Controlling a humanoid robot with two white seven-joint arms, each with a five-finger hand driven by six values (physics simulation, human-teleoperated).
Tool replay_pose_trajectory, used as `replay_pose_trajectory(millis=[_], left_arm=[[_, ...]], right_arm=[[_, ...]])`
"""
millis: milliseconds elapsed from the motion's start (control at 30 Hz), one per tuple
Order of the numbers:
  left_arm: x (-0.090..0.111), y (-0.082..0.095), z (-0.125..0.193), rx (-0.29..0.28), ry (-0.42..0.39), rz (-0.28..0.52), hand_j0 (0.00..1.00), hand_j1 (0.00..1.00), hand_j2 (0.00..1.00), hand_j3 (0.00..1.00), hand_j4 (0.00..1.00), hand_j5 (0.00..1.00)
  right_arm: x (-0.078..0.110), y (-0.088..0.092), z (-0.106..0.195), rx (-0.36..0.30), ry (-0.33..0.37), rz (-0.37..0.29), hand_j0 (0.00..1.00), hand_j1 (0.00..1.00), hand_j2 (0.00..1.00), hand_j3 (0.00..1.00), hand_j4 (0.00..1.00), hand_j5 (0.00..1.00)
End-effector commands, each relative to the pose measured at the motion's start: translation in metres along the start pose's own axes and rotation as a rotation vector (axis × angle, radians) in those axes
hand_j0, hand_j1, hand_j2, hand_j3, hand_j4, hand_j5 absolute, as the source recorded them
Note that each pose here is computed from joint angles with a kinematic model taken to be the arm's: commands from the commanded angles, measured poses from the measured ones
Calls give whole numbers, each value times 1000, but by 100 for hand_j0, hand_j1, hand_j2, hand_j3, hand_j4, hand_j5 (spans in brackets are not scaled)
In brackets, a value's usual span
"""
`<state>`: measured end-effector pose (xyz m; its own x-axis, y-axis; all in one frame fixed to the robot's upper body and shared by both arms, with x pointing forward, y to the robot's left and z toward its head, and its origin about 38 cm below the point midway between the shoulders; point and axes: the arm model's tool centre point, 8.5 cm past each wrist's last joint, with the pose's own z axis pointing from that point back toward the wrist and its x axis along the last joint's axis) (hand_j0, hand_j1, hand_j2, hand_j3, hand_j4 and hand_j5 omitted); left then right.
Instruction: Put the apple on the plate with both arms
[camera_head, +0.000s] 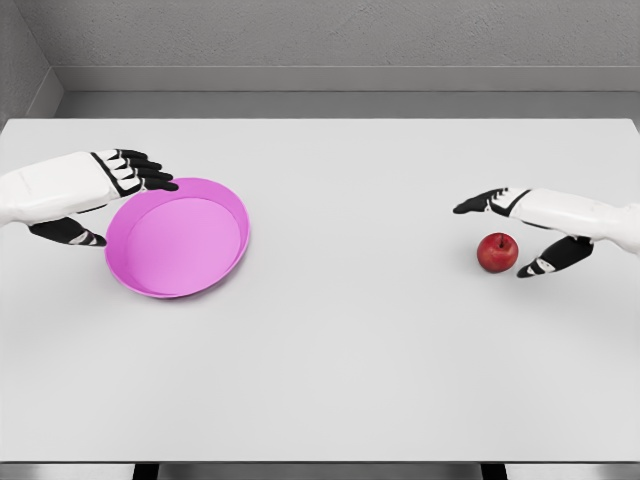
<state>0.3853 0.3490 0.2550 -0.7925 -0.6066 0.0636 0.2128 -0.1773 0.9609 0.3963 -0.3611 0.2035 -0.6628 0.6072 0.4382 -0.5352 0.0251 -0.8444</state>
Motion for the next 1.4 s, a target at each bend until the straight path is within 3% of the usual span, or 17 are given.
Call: replay_pose_trajectory(millis=[0,233,633,800,867,1067,1167,1367], left_arm=[[0,1,0,5,0,5,100,100,100,100,100,100],[0,1,0,5,0,5,100,100,100,100,100,100],[2,-1,-5,7,-11,11,100,100,100,100,100,100],[5,-4,-12,3,-21,1,97,97,97,97,97,97],[4,-4,-12,0,-18,-8,87,87,87,87,87,87],[3,0,-12,12,-13,-16,91,91,91,91,91,91],[2,-2,-11,11,-8,-10,100,100,100,100,100,100],[2,-1,-13,21,-11,-8,100,100,100,100,100,100]], right_arm=[[-11,4,5,7,40,-14,100,100,100,100,100,100],[-24,17,1,45,87,-5,100,100,100,100,100,100],[-32,28,-12,68,109,-1,100,100,100,100,100,100],[-31,27,-17,65,101,1,100,100,100,100,100,100],[-36,28,-19,66,114,-4,100,100,100,100,100,100],[-36,27,-23,54,108,-10,100,100,100,100,100,100],[-36,31,-27,61,102,-16,100,100,100,100,100,100],[-40,31,-26,64,114,-23,100,100,100,100,100,100]])
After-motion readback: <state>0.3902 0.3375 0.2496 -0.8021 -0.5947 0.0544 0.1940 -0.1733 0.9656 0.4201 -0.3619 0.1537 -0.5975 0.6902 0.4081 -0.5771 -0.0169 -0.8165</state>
